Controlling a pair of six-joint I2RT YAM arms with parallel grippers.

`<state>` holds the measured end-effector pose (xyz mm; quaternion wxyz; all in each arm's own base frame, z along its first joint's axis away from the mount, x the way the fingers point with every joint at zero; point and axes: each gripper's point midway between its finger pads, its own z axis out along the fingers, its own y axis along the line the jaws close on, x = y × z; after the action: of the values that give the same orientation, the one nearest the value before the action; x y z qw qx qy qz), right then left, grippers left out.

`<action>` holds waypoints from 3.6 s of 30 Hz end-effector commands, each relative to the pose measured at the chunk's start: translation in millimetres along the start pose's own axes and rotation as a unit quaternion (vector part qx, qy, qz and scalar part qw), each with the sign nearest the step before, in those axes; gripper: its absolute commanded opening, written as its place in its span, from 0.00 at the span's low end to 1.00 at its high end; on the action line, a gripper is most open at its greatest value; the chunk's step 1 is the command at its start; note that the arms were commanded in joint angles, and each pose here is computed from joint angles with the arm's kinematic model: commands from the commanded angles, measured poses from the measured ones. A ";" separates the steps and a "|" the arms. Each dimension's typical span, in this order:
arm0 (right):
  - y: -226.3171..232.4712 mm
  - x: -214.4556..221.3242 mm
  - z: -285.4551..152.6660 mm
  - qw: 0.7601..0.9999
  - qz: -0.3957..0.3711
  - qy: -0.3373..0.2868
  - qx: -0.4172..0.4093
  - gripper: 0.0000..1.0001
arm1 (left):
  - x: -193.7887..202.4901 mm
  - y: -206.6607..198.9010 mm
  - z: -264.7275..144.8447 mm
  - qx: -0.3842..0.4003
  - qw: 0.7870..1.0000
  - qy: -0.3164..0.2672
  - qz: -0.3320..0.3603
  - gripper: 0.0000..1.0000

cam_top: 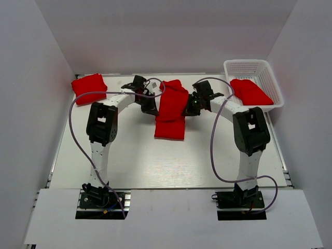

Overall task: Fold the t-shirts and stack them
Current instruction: Fold the folded rectangular tshirt in 1/3 of the way, then grab one side of the 2/3 rectangular tshirt with both arms

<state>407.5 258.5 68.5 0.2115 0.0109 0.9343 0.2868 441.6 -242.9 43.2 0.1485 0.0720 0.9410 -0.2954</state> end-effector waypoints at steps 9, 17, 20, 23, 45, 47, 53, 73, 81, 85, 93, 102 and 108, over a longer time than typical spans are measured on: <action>16.4 -60.8 -8.2 0.997 -0.025 -0.066 -0.039 0.54 | -64.9 -22.5 -31.6 0.026 0.995 -0.082 0.040 0.60; 41.2 -109.9 -48.2 0.988 -0.055 -0.131 -0.066 0.59 | -98.2 -35.0 -65.0 0.044 0.989 -0.125 0.060 0.74; 60.0 -102.7 -71.3 0.983 -0.084 -0.135 -0.091 0.10 | -75.1 -41.7 -84.0 0.047 0.989 -0.118 0.077 0.36; 62.1 -59.4 -65.8 0.984 -0.100 -0.087 -0.115 0.00 | -41.8 -58.3 -97.3 0.064 0.987 -0.110 0.094 0.00; 59.0 15.2 15.5 0.976 -0.158 -0.013 -0.147 0.00 | 47.7 -57.9 -48.5 0.136 0.983 -0.112 0.043 0.00; 59.8 12.1 25.4 0.976 -0.158 -0.009 -0.150 0.00 | 51.4 -57.9 -40.5 0.139 0.984 -0.107 0.034 0.00; 50.7 6.0 43.6 0.977 -0.153 -0.015 -0.145 0.00 | 78.8 -46.5 -6.7 0.131 0.989 -0.061 0.013 0.00; 35.8 -125.8 39.3 0.971 -0.182 -0.145 -0.056 0.00 | 106.9 -20.7 19.1 0.082 0.996 -0.015 0.009 0.00; 64.6 -106.1 -29.7 0.959 -0.216 -0.159 -0.093 0.00 | 119.8 -14.2 1.9 0.047 0.998 0.013 0.029 0.00; 58.0 -57.8 -51.9 0.960 -0.222 -0.139 -0.100 0.00 | 147.4 -3.9 -3.1 0.028 0.998 0.049 0.007 0.00; 19.3 52.8 -50.5 0.976 -0.185 -0.059 -0.096 0.00 | 209.6 -11.3 -19.4 0.033 0.993 0.110 0.012 0.00; 30.1 150.3 -61.2 0.970 -0.183 0.026 -0.155 0.00 | 253.3 -20.7 -38.2 0.031 0.991 0.123 0.035 0.00; 46.8 181.9 -78.4 0.967 -0.174 0.019 -0.187 0.00 | 267.8 -22.9 -43.7 0.027 0.991 0.124 0.037 0.00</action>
<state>209.6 268.6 57.0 0.2081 -0.1988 0.8804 0.3770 194.4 -239.3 16.6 0.0619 0.1464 0.9260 -0.3424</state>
